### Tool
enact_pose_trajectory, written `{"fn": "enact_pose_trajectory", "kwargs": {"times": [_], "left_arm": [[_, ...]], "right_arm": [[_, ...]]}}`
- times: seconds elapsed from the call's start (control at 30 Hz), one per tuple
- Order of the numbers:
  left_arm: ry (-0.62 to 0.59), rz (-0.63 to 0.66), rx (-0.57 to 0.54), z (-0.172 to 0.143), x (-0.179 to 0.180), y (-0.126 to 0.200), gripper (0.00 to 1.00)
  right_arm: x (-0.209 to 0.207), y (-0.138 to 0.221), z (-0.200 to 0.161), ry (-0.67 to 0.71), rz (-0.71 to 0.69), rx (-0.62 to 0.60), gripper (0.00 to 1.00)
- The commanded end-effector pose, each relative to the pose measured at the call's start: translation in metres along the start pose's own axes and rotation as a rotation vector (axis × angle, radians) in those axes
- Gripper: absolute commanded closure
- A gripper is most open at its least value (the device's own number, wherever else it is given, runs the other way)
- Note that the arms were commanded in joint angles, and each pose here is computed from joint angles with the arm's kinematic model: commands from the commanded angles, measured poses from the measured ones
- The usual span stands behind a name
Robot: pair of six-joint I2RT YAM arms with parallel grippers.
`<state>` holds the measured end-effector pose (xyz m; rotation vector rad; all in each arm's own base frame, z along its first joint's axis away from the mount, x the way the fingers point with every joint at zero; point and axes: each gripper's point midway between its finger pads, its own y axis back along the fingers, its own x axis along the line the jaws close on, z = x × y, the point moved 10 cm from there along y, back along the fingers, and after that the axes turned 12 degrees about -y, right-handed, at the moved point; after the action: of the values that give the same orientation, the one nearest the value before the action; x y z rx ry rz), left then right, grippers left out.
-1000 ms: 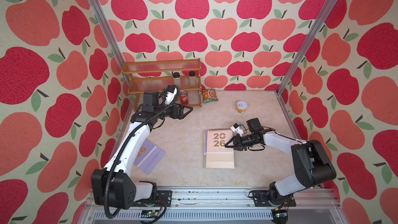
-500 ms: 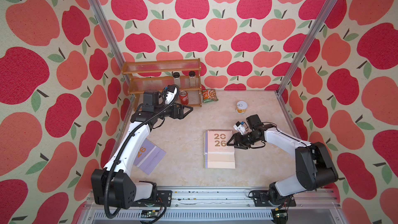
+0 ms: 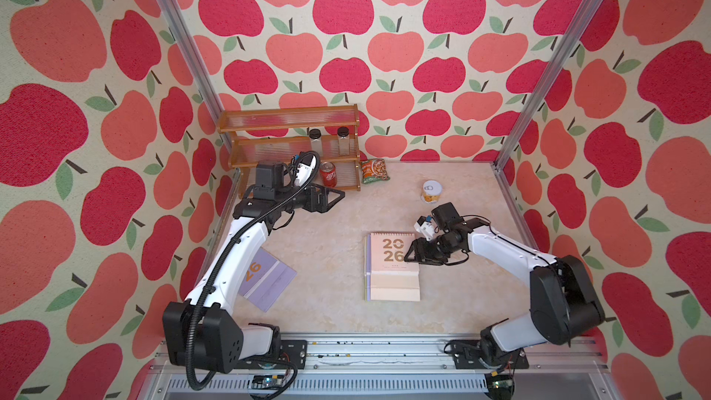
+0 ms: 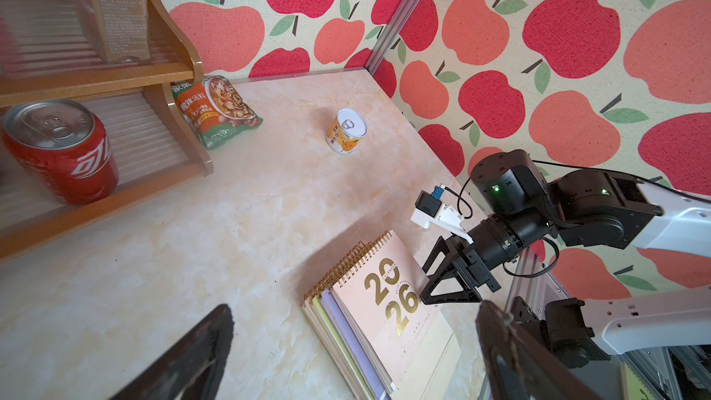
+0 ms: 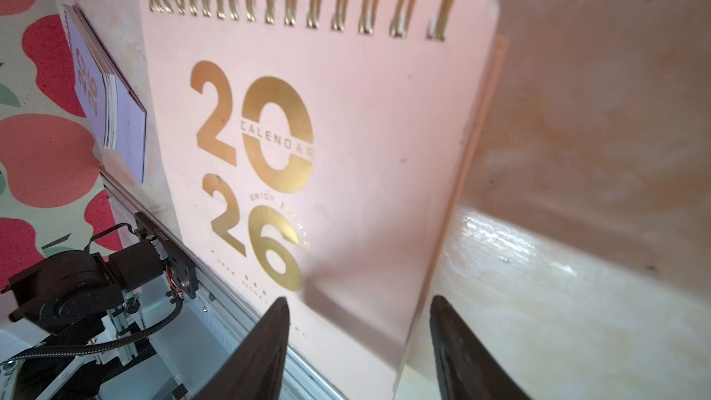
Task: Stack the calendars
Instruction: Adjust the calendar at the calendar.
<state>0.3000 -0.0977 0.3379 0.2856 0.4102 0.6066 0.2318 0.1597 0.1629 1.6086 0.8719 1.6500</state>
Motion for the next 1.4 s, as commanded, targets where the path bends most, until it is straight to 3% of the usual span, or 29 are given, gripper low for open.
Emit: {"fn": "enact_pose_trajectory", "kwargs": {"times": [0.0,1.37], "left_arm": [[-0.025,-0.022,-0.005,0.005,-0.006,0.003,0.04],[-0.035,-0.028,0.001,0.003,-0.008,0.005,0.04]], "right_arm": [[0.007,0.003,0.002,0.007,-0.034,-0.015,0.39],[0.017,-0.006,0.009,0.016,-0.075,-0.023,0.37]]}}
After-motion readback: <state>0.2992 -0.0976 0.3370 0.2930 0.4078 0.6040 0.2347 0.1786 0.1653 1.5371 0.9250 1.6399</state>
